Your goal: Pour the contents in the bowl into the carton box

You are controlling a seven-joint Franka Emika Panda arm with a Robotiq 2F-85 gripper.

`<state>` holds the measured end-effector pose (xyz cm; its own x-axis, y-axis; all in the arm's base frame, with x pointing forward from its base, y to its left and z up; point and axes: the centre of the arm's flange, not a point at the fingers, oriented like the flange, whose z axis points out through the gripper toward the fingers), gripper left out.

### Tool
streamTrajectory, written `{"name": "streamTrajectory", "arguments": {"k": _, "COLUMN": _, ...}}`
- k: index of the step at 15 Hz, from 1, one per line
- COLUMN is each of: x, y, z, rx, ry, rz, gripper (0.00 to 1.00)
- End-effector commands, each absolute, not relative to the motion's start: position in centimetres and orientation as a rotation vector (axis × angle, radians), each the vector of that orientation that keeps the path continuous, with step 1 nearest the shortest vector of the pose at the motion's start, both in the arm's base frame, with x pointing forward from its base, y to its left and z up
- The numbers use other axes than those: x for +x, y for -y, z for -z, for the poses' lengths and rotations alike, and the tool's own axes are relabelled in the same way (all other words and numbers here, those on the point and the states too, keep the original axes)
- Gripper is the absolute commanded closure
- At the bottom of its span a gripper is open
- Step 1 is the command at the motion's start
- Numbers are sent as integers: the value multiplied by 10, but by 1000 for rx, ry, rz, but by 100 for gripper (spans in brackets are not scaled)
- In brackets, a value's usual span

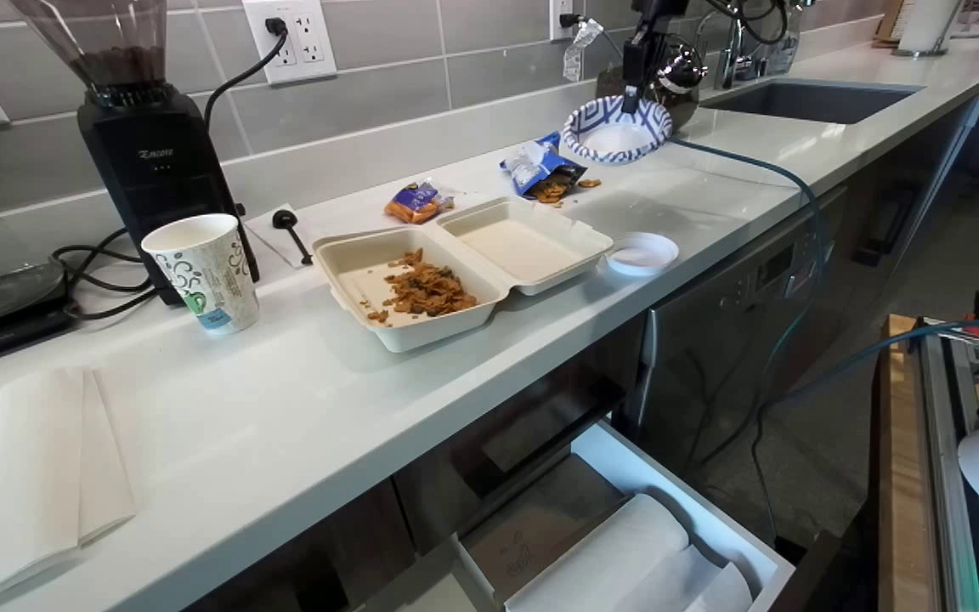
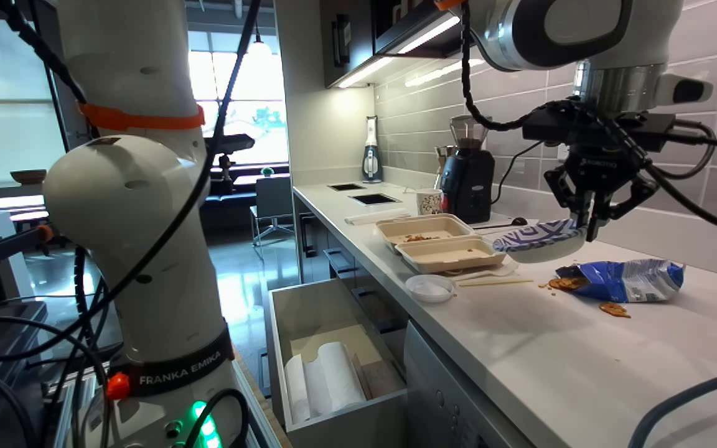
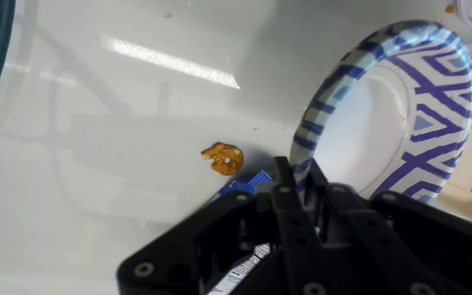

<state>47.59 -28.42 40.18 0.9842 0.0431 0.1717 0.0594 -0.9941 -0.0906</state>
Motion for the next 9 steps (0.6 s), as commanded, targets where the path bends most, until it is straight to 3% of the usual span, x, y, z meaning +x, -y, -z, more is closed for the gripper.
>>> {"name": "streamTrajectory", "arguments": {"k": 1, "x": 463, "y": 287, "z": -383, "rx": -3022, "ry": 93, "rz": 229, "gripper": 97}}
{"name": "streamTrajectory", "arguments": {"k": 9, "x": 444, "y": 298, "z": -343, "rx": -2983, "ry": 142, "rz": 159, "gripper": 97}}
